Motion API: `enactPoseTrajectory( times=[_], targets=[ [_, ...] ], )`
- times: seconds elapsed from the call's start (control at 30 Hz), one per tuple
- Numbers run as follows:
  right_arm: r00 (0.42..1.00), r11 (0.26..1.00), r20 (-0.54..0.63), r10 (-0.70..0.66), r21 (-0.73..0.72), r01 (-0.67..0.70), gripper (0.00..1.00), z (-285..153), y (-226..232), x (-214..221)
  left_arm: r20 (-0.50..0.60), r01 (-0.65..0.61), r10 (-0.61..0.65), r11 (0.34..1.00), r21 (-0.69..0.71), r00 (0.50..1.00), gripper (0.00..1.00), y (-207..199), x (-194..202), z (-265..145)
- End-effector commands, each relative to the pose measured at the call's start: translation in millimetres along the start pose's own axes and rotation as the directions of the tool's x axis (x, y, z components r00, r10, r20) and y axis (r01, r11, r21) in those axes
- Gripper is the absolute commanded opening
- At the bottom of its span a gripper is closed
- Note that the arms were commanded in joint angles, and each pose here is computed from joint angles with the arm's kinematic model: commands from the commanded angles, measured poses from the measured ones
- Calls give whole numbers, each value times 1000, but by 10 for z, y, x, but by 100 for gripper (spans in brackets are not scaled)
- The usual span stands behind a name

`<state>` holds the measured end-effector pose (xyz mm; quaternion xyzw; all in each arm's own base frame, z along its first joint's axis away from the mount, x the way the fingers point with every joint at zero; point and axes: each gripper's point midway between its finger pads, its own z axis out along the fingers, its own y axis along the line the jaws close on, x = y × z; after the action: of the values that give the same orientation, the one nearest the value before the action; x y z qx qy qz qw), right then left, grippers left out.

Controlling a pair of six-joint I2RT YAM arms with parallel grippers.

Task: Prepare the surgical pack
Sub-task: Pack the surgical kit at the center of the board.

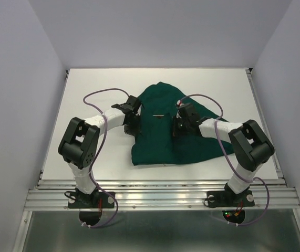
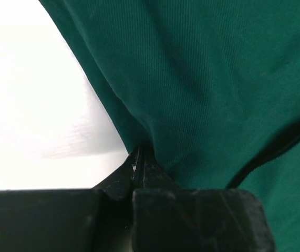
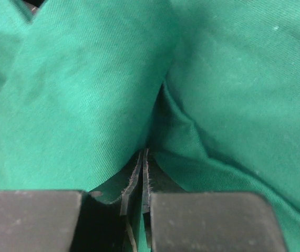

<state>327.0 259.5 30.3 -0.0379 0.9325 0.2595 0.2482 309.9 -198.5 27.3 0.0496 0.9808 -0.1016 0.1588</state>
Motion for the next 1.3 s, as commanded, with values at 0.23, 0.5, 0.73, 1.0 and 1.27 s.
enactPoseTrajectory(
  times=[0.23,0.5,0.73,1.0,1.27],
  targets=[
    [953,985,277,-126,153,85,33,-642,14,-955,274,109,-75,988,-112,959,0,458,-1120,-818],
    [928,990,357,-106,120,67,57,-552,-126,-1833,392,10,-29,999,50,920,19,74,-2275,-934],
    [926,995,366,-96,72,75,65,-161,-257,-2544,429,-110,24,978,177,903,50,-248,-2664,-726],
    [911,994,397,-110,20,111,73,343,-361,-3086,419,-184,51,942,282,907,58,-439,-2802,-177],
    [936,998,345,-66,8,67,73,721,-582,-2943,465,-189,17,926,326,885,57,-483,-3014,150]
  ],
)
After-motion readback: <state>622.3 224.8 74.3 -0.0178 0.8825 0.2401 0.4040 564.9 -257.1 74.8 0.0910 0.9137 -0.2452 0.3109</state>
